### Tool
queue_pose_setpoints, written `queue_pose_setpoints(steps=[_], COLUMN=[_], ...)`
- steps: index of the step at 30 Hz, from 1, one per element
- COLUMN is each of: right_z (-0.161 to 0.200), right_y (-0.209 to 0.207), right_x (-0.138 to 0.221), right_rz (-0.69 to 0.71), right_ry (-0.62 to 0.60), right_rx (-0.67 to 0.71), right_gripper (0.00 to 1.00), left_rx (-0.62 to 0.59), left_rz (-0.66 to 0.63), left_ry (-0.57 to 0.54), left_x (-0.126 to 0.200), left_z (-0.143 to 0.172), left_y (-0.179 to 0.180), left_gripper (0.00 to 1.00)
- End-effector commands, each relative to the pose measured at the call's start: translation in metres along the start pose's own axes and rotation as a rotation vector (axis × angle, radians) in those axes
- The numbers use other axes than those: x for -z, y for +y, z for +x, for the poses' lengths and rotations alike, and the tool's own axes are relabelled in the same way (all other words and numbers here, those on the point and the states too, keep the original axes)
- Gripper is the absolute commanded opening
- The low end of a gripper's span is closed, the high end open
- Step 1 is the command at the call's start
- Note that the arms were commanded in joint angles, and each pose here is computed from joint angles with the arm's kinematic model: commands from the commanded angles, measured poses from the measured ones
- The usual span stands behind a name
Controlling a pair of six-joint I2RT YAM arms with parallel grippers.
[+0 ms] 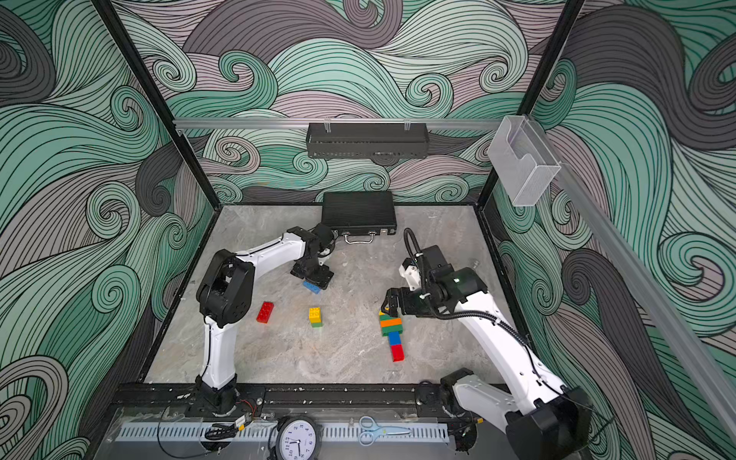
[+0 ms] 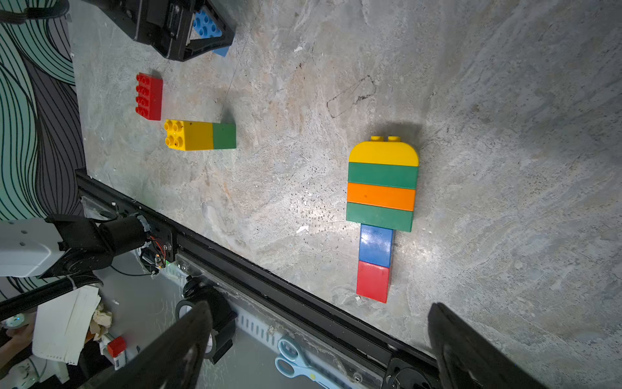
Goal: Assemble an ice cream with lego
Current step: Pick up the lego brick from the center of the board.
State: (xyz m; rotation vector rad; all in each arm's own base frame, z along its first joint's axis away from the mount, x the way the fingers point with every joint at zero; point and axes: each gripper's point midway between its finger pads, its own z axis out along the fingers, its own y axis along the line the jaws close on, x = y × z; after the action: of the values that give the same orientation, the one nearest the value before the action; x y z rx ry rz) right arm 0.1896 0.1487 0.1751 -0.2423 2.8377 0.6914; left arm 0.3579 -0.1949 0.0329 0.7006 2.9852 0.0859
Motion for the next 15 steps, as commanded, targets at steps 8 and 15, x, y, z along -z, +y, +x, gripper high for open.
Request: queue_pose_setpoints(steps=[8, 15], right_z=[-0.0025, -0.0021], right_y=[0.0016, 0.0003], right_x=[0.0058, 0.0066], right_rz=[-0.012, -0.015], right_ry=[-0.012, -0.017], right_rx=[0.008, 0.002], right_gripper=[0.99, 0.99], left_rx=[0.001, 0.009], left_rz=[-0.022, -0.023], left_ry=[0.027, 0.038], left_x=[-0.0135, -0.0138], left_z=[0.0042, 0.0084], left_y=[0.0057, 0.0059], left_gripper=[0.85, 0.8])
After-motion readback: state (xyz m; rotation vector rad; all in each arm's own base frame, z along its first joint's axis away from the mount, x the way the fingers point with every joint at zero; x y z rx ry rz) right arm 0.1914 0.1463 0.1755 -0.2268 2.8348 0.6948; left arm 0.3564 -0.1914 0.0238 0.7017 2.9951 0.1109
